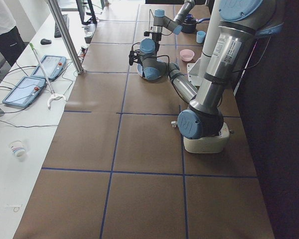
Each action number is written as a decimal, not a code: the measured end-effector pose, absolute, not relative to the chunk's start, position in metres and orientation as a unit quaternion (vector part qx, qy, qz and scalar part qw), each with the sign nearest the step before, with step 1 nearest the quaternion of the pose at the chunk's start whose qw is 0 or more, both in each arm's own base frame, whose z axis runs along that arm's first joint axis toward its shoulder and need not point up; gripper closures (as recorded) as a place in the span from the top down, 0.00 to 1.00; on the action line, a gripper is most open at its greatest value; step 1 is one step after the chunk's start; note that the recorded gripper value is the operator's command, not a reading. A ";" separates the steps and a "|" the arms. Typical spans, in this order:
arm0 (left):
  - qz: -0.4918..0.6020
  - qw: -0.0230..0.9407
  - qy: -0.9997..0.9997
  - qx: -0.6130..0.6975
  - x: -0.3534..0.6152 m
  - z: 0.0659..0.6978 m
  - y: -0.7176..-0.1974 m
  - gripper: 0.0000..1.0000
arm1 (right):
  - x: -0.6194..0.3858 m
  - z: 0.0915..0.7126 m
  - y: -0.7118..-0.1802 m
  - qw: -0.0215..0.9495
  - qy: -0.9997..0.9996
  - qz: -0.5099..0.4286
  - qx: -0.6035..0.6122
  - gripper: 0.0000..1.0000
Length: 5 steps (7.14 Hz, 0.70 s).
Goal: Stack three plates with pink and blue
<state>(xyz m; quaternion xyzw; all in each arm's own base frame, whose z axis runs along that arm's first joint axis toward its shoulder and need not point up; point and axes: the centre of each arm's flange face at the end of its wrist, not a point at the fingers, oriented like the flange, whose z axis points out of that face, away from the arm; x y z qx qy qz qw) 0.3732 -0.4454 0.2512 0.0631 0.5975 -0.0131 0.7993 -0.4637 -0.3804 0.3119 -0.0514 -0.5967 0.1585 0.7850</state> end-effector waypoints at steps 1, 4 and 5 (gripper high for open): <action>-0.015 0.800 0.597 0.061 0.365 0.254 -0.452 1.00 | -0.432 0.317 -0.377 0.782 -0.600 0.160 -0.053 1.00; -0.009 0.808 0.586 0.052 0.263 0.314 -0.493 1.00 | -0.263 0.407 -0.417 0.805 -0.561 0.190 -0.045 1.00; 0.000 0.814 0.577 0.073 0.211 0.346 -0.503 1.00 | -0.203 0.453 -0.433 0.821 -0.545 0.171 -0.023 1.00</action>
